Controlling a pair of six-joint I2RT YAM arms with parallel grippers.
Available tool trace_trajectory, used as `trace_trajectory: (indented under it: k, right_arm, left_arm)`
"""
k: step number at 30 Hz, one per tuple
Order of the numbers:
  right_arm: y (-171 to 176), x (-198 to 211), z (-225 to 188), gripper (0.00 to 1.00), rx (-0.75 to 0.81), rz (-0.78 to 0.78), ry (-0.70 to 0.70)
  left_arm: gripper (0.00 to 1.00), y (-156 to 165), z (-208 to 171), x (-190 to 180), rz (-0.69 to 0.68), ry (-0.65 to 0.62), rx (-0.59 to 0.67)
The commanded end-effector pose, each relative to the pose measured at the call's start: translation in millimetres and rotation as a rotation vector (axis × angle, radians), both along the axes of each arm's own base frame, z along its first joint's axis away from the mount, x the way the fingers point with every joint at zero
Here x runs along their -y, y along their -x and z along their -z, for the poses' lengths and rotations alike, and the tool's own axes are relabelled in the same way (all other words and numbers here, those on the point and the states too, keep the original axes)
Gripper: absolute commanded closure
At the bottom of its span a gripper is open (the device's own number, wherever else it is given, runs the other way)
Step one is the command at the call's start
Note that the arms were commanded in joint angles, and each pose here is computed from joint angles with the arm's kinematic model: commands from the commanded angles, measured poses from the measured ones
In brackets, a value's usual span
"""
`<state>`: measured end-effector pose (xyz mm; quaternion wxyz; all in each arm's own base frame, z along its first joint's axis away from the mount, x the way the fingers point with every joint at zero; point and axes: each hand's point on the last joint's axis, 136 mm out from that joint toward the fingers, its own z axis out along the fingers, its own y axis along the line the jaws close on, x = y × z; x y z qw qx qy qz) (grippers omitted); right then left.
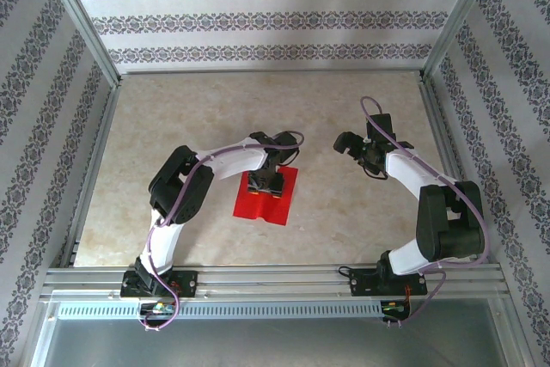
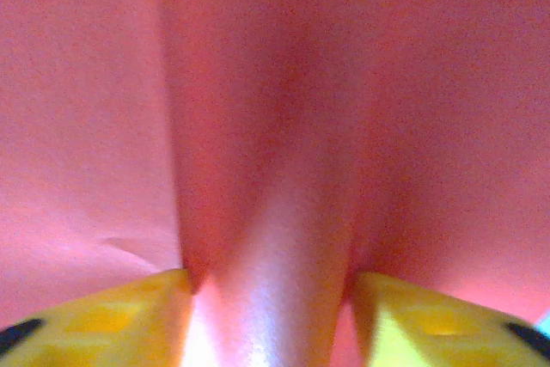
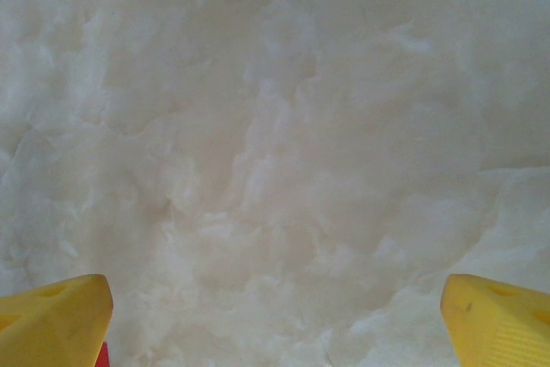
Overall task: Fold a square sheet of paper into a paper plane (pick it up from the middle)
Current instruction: First fold the square sheet of paper in half at the center of the table.
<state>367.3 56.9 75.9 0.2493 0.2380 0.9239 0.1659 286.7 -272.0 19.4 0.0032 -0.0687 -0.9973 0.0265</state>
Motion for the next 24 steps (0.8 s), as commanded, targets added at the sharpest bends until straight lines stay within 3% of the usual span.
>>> trace_trajectory:
  k: [1, 5, 13, 20, 24]
  right_arm:
    - [-4.9, -3.8, -6.3, 0.02, 0.019, 0.009, -0.027]
    - [-11.3, -17.8, -17.5, 0.02, 0.079, -0.043, -0.100]
    - [-13.7, -58.1, -44.5, 0.02, 0.180, -0.215, -0.289]
    - [2.7, -89.5, -35.5, 0.04, 0.128, -0.329, -0.373]
    - [13.0, -106.8, -30.0, 0.22, 0.101, -0.375, -0.401]
  left_arm:
    - [0.60, -9.6, -29.4, 11.1, -0.014, 0.150, 0.040]
    - [0.70, -22.5, -72.0, 25.1, -0.052, 0.381, 0.092]
    - [0.70, -46.4, -114.8, 25.3, -0.166, 0.745, 0.144]
    - [0.69, -54.5, -71.3, 6.3, -0.239, 0.694, 0.155]
    - [0.70, -51.4, -43.9, -6.6, -0.272, 0.617, 0.132]
